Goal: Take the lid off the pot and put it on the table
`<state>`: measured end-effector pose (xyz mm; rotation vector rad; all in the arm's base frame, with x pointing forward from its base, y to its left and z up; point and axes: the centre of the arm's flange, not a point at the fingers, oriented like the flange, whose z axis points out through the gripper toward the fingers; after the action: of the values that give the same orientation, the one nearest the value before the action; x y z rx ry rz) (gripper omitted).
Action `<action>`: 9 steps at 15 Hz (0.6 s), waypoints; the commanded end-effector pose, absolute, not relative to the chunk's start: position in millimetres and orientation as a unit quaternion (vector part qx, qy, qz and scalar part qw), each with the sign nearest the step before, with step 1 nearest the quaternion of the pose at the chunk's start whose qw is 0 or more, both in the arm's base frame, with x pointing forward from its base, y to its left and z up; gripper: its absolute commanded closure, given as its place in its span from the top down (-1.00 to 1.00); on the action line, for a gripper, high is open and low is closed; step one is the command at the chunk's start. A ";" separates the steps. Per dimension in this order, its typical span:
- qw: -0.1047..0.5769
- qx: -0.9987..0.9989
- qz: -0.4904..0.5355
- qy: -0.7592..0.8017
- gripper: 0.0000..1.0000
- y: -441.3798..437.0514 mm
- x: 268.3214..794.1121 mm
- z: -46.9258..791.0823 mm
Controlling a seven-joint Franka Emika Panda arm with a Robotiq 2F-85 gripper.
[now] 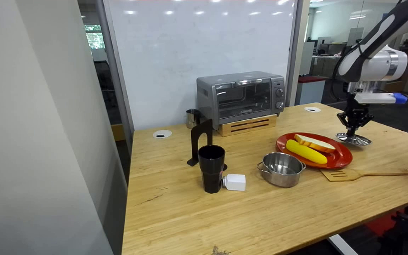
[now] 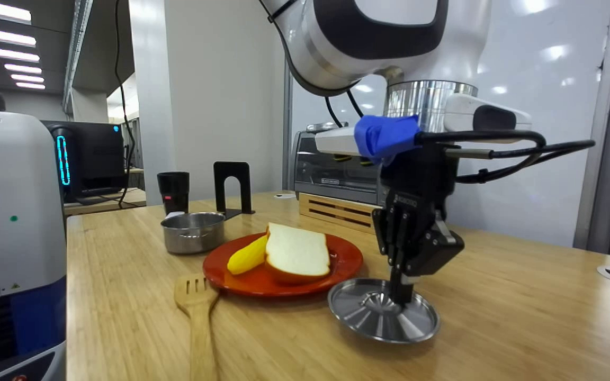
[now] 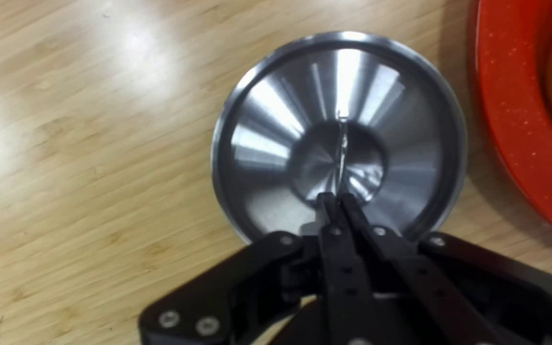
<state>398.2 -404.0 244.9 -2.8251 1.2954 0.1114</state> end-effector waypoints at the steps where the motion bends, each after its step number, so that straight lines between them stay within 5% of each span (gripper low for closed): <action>1: 0.005 -0.910 0.039 0.413 -0.98 -412.9 406.3 238.3; 3: 0.001 -0.913 0.045 0.405 -0.98 -410.2 409.5 236.0; 4: -0.003 -0.917 0.046 0.397 -0.44 -407.2 411.5 235.8; 9: -0.024 -0.944 0.036 0.326 0.14 -357.3 428.3 269.6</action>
<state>419.8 -389.7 242.7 -2.9397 1.1548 0.1524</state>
